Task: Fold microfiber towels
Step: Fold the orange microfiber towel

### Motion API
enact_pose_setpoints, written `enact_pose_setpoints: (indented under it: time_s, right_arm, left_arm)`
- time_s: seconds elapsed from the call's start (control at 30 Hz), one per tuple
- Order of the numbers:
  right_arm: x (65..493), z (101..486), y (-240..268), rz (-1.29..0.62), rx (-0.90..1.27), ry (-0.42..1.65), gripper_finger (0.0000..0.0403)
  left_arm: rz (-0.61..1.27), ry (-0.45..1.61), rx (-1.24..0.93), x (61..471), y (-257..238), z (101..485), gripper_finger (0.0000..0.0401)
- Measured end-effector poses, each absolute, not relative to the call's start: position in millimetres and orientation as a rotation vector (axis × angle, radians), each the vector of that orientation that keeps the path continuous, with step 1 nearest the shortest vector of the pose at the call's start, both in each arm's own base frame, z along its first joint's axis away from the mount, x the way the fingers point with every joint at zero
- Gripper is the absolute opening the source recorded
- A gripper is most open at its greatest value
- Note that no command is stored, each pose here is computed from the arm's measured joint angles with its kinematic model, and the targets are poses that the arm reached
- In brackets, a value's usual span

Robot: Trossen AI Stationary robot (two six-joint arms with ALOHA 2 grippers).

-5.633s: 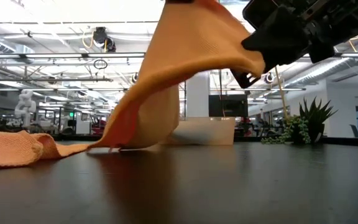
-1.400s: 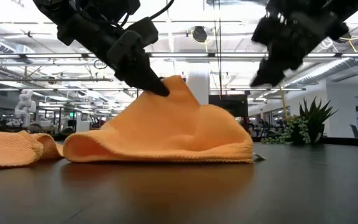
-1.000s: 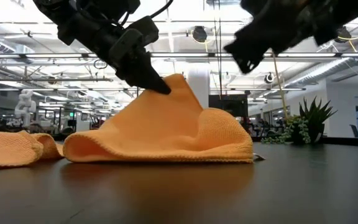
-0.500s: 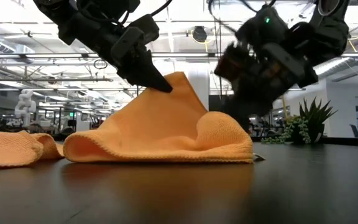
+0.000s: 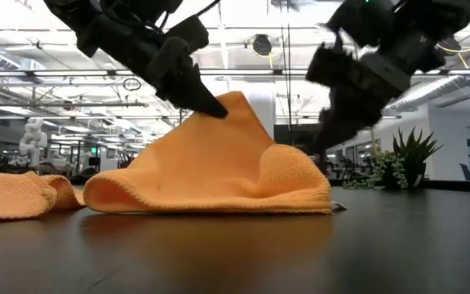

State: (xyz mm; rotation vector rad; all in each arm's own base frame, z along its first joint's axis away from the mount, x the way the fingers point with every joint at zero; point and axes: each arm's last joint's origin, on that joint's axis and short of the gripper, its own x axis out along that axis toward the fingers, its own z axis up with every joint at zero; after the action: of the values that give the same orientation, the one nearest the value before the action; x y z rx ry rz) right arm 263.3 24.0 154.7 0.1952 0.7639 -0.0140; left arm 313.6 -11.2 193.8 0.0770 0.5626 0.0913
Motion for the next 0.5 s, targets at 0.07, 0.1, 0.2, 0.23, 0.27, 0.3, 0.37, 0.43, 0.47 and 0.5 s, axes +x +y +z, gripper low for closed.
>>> enact_pose_setpoints:
  time_s: [0.07,0.1,0.2,0.23,0.27,0.3,0.37,0.43,0.47,0.5]
  right_arm:
    - [257,167,20,-0.093,0.167,0.699,0.0116]
    - [253,172,17,-0.118,0.15,0.67,0.0116]
    - [241,182,9,-0.107,0.111,0.608,0.013]
    - [238,184,6,-0.087,0.112,0.58,0.014]
    - [236,185,3,-0.064,0.118,0.553,0.0151]
    - [234,186,0,-0.042,0.129,0.527,0.0165]
    - [234,185,-4,-0.003,0.146,0.481,0.0196]
    - [237,180,-6,0.007,0.157,0.47,0.0228]
    - [240,178,-7,0.009,0.158,0.464,0.0242]
    - [243,175,-7,0.011,0.158,0.46,0.0256]
  left_arm:
    - [0.081,0.548,0.135,314,-15,197,0.0004]
    - [0.077,0.547,0.171,313,-18,197,0.0003]
    - [0.057,0.55,0.297,310,-26,200,0.0003]
    - [0.05,0.54,0.345,310,-30,202,0.0003]
    - [0.042,0.542,0.393,309,-33,202,0.0003]
    - [0.035,0.546,0.436,309,-37,202,0.0002]
    - [0.006,0.539,0.523,308,-45,202,0.0002]
    - [-0.032,0.514,0.593,308,-54,203,0.0002]
    - [-0.047,0.505,0.617,307,-58,204,0.0002]
    - [-0.06,0.495,0.637,307,-61,204,0.0002]
